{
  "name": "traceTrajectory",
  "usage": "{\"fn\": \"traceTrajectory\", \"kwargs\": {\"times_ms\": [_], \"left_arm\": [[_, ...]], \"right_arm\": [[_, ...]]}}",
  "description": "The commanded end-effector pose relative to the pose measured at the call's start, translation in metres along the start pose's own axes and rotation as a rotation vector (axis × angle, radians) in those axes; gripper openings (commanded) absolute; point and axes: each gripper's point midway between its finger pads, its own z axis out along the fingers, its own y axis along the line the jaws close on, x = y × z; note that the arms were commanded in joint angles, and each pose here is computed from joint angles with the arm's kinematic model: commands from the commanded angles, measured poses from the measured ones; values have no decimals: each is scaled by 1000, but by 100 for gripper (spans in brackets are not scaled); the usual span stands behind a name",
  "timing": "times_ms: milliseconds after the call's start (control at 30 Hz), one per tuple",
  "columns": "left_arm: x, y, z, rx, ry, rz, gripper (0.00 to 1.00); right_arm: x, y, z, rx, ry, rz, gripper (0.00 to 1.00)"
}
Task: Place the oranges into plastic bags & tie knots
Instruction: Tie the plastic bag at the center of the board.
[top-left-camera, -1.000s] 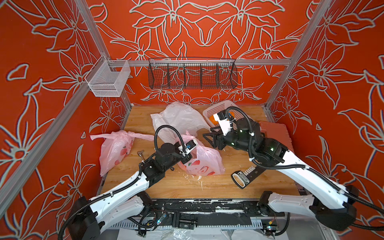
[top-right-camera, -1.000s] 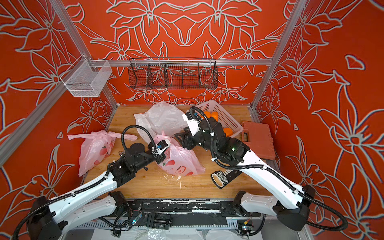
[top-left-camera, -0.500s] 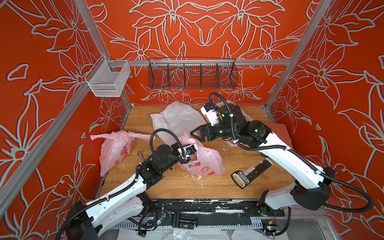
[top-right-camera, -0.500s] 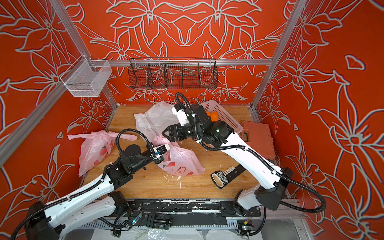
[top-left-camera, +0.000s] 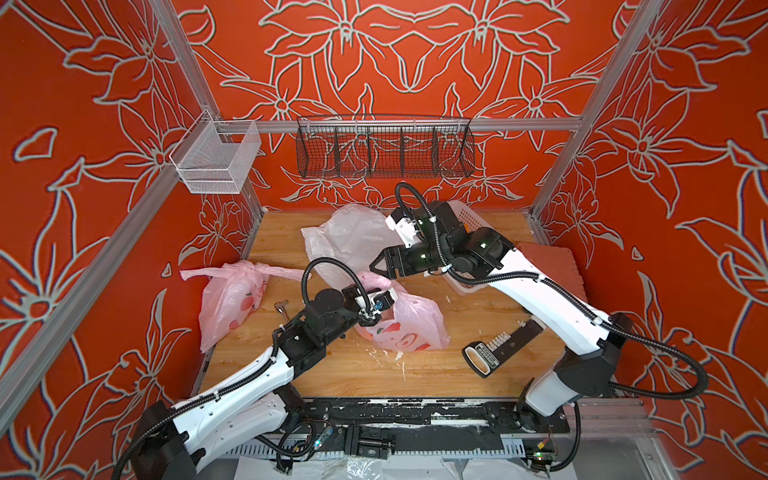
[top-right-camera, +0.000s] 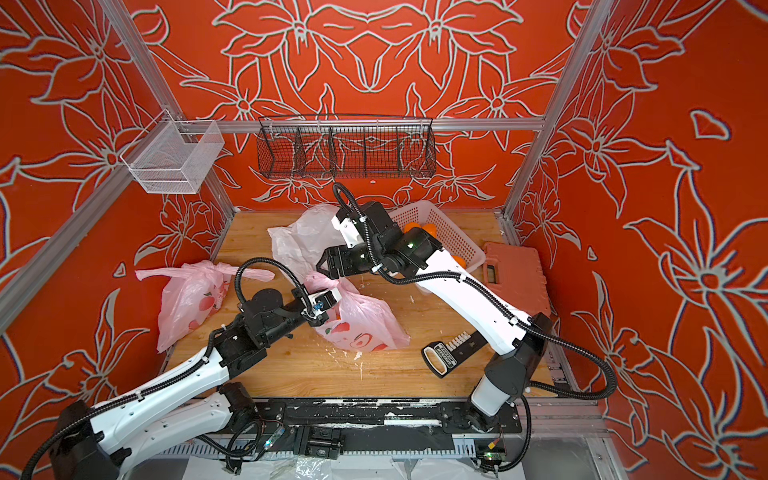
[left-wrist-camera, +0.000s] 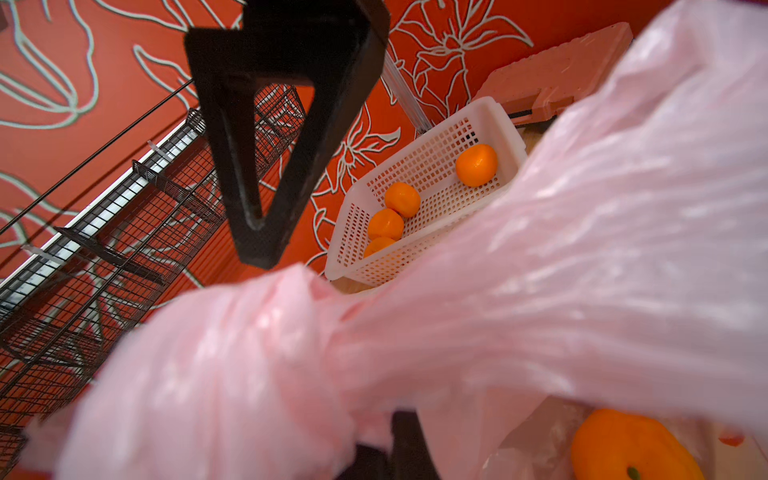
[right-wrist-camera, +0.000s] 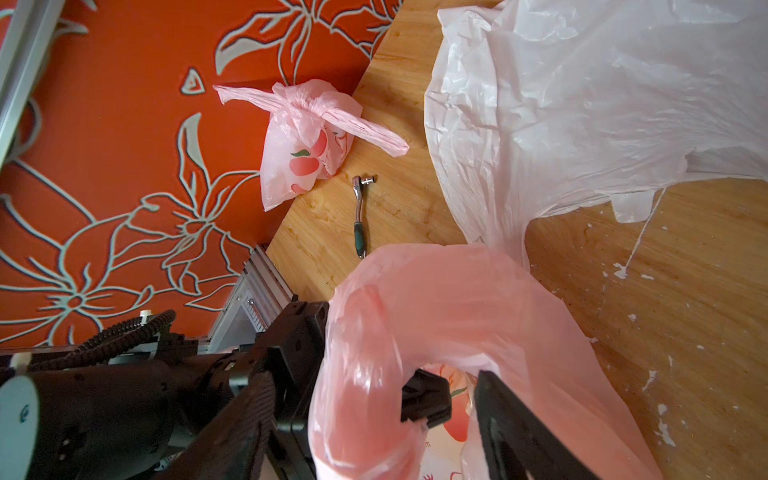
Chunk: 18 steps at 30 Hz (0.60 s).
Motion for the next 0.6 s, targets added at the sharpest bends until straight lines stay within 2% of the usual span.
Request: {"fn": "traceTrajectory", "kwargs": {"times_ms": [0, 200, 433, 567], "left_arm": [[-13, 17, 0, -58, -22, 60, 0], [-19, 24, -1, -73, -21, 148, 0], [-19, 25, 1, -68, -10, 175, 0], [-19, 25, 1, -66, -9, 174, 0]], "right_arm": [[-11, 0, -24, -4, -21, -18, 76], [-6, 16, -24, -93, 69, -50, 80], [-13, 26, -7, -140, 101, -36, 80], [-13, 23, 5, -118, 127, -22, 81]]}}
